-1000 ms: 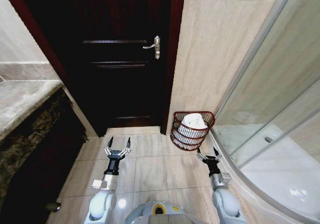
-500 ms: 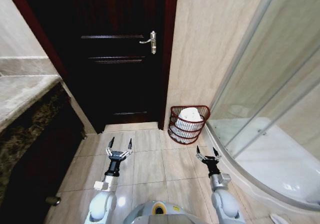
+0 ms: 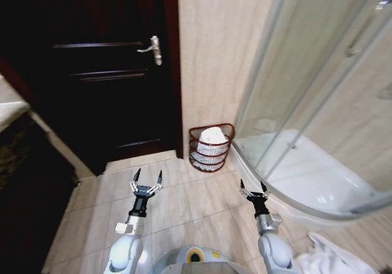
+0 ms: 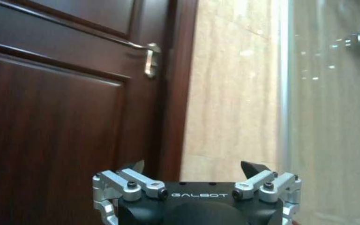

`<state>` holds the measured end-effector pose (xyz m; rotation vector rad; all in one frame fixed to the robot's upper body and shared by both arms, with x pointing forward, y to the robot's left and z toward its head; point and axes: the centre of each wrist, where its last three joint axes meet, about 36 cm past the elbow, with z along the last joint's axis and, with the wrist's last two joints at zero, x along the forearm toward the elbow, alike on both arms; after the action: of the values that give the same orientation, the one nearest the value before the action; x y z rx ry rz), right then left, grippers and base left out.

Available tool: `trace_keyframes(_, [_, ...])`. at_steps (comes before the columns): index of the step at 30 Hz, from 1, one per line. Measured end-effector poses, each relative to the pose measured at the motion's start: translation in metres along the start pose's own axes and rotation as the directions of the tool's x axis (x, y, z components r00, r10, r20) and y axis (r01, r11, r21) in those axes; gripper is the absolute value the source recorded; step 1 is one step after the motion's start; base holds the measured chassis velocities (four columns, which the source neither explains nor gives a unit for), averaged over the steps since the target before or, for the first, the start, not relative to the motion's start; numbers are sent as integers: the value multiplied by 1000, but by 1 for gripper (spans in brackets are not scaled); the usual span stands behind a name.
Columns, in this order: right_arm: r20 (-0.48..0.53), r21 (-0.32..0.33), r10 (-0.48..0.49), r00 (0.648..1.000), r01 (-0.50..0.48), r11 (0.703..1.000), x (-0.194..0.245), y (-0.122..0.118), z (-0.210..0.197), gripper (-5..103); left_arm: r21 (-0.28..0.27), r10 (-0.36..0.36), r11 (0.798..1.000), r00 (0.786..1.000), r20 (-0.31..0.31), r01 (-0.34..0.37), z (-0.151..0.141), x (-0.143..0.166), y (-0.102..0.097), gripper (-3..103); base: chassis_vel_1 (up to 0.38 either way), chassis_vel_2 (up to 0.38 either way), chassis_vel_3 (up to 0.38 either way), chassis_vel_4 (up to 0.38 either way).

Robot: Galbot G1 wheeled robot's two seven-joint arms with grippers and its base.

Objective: Discard the used towel into the hamper.

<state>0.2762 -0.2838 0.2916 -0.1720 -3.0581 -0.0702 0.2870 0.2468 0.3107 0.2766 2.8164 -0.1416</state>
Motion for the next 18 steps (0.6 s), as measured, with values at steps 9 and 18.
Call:
trace_keyframes(9, [-2, 0, 3, 1000, -3, 1000, 2, -1, 2, 100, -2, 9, 1000, 1000, 0, -9, 1, 1, -1, 100, -125, -125, -128, -123])
trace_keyframes(18, [-7, -1, 4, 1000, -4, 1000, 5, -1, 5, 100, -2, 12, 1000, 1000, -4, -12, 3, 1, -2, 100, -118, -113, -123, -123])
